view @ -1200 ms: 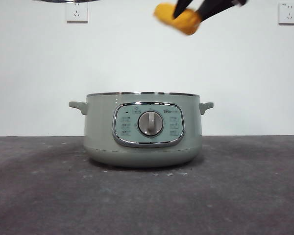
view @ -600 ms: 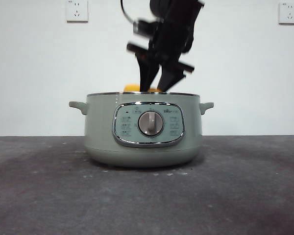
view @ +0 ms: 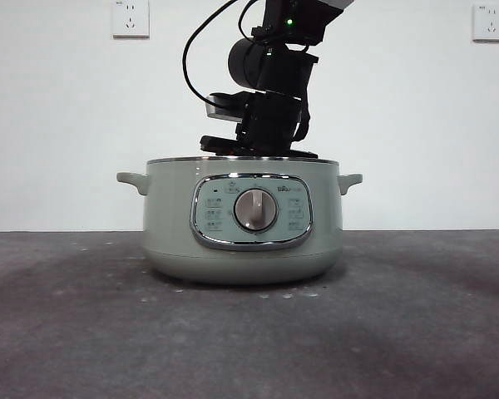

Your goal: Pick up the corn,open the lid,put the corn in the pot,close the lid

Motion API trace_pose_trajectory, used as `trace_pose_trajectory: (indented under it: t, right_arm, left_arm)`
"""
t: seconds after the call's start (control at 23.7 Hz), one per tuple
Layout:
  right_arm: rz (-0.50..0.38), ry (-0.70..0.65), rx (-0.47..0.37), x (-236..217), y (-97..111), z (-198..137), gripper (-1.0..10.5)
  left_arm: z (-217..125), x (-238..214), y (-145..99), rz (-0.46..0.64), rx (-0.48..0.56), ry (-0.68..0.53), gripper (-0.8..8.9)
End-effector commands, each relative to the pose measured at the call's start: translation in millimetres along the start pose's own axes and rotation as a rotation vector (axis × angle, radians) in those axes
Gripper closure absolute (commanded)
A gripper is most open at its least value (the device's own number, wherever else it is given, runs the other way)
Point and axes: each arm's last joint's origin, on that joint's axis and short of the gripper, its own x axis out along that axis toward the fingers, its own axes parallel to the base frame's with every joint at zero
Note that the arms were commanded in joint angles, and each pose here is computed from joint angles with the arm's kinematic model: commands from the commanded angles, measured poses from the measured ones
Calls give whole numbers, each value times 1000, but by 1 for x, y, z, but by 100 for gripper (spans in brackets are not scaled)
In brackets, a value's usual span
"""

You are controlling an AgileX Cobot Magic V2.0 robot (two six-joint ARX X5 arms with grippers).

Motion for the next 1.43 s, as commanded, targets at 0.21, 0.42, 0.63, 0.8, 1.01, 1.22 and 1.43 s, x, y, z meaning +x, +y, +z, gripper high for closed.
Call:
trace_pose_trajectory:
  t: [0.21,0.42,0.63,0.8,1.01,1.22,1.43]
  right_arm:
    - [7,30,-4,12,4,-1,475]
    - [1,-37,5,-53,6,19,476]
    - [6,-305,100,-178,13,23,478]
    - [13,-476,76,-267,26,-9,478]
    - [21,-554,25,-346,43,-81,479]
    - [36,-515,12,-367,53,-155,479]
    - [47,-459,57,-359,56,-222,479]
  left_arm:
    - [5,-6,-1,7,25,-61,822]
    - [5,-6,-1,7,22,-59,822]
    - [6,5,2,2,20,-33,822]
    - [10,18,5,-10,24,-37,822]
    - [17,45,5,-61,37,-36,822]
    - [23,80,2,-123,56,-45,822]
    - [24,121,-6,-177,71,-25,822]
